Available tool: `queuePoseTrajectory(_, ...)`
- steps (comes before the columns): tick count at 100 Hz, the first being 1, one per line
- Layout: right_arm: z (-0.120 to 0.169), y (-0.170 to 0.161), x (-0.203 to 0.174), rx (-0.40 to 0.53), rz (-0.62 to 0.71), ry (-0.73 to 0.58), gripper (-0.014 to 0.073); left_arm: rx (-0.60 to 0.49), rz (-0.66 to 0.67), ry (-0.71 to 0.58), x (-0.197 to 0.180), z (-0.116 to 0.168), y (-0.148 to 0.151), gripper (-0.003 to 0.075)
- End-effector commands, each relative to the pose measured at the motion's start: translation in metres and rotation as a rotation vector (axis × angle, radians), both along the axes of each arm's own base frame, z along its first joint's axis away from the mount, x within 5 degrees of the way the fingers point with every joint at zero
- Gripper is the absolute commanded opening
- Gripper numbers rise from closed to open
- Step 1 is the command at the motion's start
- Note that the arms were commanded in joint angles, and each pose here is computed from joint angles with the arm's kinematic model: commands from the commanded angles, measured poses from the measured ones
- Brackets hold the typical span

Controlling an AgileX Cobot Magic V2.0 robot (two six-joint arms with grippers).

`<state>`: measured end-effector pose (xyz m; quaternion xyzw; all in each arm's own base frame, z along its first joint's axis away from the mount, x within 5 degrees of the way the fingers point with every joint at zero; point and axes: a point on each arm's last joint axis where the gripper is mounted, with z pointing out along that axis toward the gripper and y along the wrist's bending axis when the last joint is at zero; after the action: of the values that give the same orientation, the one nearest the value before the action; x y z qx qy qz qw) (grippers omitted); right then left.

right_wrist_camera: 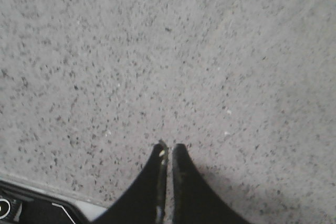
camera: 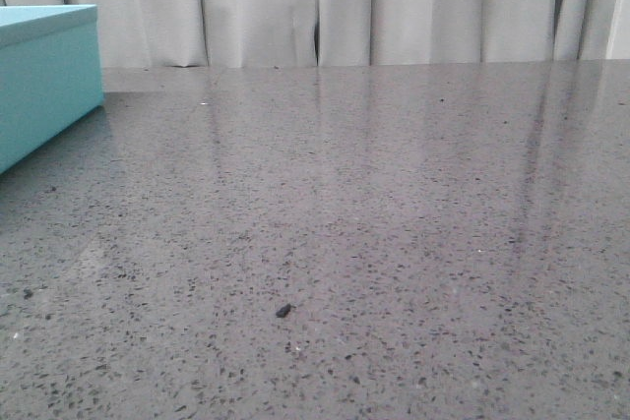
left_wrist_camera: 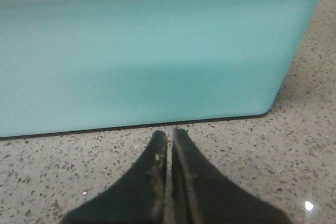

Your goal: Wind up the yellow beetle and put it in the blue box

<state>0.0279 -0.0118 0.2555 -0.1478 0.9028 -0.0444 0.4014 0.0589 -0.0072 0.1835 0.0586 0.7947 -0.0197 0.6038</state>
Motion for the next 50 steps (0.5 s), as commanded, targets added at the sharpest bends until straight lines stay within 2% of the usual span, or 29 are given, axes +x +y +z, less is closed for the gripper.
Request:
queuePoseTrajectory(1, -0.001, 0.001, 0.007, -0.032, 0.005, -0.022, -0.0048, -0.011, 0.003, -0.013, 0.002, -0.009, 0.0, -0.0019)
queuePoseTrajectory(36, -0.041, 0.001, 0.01, -0.094, 0.005, 0.1, -0.0048, -0.011, 0.003, -0.013, 0.002, -0.009, 0.0, -0.0019)
queuePoseTrajectory(50, -0.059, -0.001, 0.007, -0.096, -0.054, 0.155, -0.0048, -0.011, 0.003, -0.013, 0.002, -0.009, 0.0, -0.0019)
